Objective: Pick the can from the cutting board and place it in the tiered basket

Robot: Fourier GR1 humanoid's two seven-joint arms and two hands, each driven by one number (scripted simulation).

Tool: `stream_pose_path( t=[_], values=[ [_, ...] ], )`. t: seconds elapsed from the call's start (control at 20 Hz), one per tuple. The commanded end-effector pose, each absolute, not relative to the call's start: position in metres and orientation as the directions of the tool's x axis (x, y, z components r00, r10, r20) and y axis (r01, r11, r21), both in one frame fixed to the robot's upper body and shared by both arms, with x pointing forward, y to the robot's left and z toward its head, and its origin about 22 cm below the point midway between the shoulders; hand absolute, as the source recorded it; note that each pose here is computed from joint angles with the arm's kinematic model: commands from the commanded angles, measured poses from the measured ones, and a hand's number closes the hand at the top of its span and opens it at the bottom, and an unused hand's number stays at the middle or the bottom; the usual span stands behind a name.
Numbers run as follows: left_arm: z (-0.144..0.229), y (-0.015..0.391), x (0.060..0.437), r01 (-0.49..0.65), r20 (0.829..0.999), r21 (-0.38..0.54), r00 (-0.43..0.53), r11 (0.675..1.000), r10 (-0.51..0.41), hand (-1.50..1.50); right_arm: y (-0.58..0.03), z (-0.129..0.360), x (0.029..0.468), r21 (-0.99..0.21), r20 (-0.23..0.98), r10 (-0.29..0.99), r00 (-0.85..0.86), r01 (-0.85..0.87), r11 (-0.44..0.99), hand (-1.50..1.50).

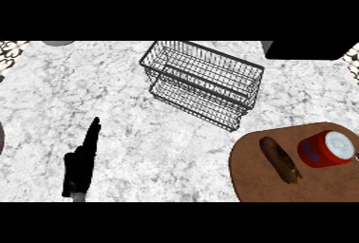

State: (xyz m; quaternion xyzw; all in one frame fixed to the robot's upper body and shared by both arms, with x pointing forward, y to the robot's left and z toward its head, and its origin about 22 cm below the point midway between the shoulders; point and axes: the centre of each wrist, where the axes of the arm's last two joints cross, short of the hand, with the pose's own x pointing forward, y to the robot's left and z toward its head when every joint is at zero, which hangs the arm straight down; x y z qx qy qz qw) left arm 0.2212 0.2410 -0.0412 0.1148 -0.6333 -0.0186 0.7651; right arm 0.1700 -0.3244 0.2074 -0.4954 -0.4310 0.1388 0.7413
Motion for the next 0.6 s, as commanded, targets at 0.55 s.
stream_pose_path(
  t=[0.55],
  values=[
    [-0.052, 0.24, 0.208, -0.086, 0.949, 0.21, 0.256, 0.974, -0.182, 0.0, -0.302, 0.163, 0.206, -0.912, 0.266, 0.547, 0.794, 0.022, 0.411, -1.5]
  ],
)
